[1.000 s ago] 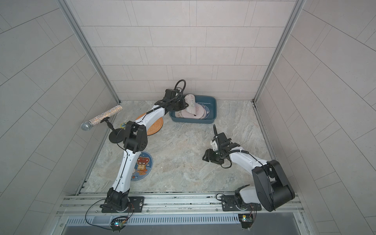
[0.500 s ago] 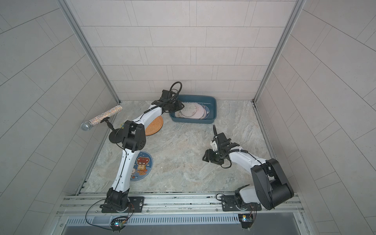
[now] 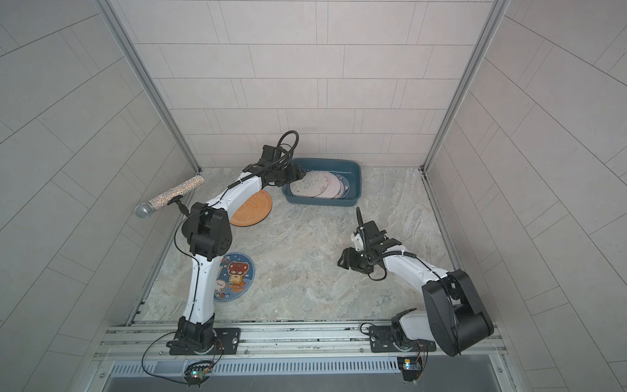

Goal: Put the coasters into the storage box
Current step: Place the coaster in the storage box, then move the coaster to the center of the board.

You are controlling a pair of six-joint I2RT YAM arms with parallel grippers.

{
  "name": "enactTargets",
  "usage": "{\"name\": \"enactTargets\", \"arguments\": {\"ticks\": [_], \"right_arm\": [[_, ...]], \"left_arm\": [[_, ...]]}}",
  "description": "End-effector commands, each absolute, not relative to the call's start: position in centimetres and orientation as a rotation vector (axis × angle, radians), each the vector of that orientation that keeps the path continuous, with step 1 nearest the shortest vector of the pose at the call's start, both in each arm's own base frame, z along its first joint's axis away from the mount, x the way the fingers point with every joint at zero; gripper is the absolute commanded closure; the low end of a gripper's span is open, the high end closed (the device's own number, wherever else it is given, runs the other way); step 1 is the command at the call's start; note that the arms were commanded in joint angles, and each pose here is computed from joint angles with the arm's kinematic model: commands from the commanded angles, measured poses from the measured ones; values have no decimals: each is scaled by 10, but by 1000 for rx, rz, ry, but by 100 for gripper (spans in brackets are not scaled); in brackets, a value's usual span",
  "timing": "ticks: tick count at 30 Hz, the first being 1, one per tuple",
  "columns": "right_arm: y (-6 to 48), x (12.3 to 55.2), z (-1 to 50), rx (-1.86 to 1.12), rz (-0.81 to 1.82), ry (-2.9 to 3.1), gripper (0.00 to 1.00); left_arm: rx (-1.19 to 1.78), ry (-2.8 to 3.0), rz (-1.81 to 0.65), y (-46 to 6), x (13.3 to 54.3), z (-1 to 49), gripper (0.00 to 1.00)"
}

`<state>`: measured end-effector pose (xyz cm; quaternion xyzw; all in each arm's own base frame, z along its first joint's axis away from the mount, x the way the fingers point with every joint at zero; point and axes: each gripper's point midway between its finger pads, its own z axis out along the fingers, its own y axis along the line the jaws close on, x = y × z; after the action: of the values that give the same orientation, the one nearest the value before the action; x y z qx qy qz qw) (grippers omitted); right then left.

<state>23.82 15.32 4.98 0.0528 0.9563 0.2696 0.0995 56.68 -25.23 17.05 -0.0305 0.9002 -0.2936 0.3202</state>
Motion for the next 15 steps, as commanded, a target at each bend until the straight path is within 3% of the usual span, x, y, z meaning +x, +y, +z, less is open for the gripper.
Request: {"name": "enactTargets", "arguments": {"ticks": [1,15], "right_arm": [[153,244,62,163,797,2795,38],[161,247,76,118,811,2762,37]], "left_arm": [[-50,2335,-749,-246,553,191,15],[-147,2389,-534,-155,502,187,3]]}}
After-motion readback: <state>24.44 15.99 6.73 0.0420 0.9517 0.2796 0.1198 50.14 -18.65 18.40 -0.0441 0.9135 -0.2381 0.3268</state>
